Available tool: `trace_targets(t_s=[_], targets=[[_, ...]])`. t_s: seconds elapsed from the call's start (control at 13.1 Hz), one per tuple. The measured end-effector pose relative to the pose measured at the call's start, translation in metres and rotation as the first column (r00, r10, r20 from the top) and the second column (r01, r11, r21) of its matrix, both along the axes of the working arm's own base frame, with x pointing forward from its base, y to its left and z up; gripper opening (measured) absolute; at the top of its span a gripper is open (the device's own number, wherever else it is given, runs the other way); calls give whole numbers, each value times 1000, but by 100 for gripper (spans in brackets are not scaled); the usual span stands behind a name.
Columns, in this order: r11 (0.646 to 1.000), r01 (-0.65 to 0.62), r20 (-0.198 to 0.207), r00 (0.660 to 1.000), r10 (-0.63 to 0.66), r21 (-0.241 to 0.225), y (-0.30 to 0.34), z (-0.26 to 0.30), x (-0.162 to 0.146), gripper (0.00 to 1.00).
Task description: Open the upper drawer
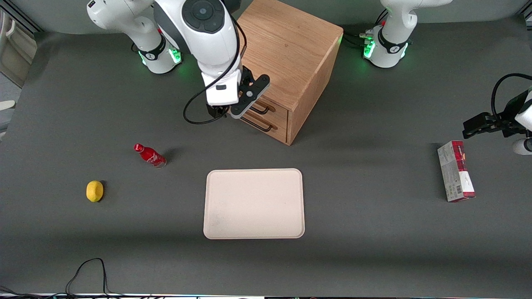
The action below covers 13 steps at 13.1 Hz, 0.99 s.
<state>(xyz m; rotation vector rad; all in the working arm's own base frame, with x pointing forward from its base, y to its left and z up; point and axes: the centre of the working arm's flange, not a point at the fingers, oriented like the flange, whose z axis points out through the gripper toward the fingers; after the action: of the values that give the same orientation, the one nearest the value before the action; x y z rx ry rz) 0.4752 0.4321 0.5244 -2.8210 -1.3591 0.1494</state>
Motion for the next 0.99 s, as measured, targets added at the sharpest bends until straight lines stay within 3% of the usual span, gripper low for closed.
trace_targets(t_s=[0.31,0.61,0.99], targets=[[998,-65,23,998,64,25,-19,-3,-3,100],[992,-38,-28,999,42,117,-39,0,-7,100],[990,-60,-36,997,65,130,-42,-5,-7,100]])
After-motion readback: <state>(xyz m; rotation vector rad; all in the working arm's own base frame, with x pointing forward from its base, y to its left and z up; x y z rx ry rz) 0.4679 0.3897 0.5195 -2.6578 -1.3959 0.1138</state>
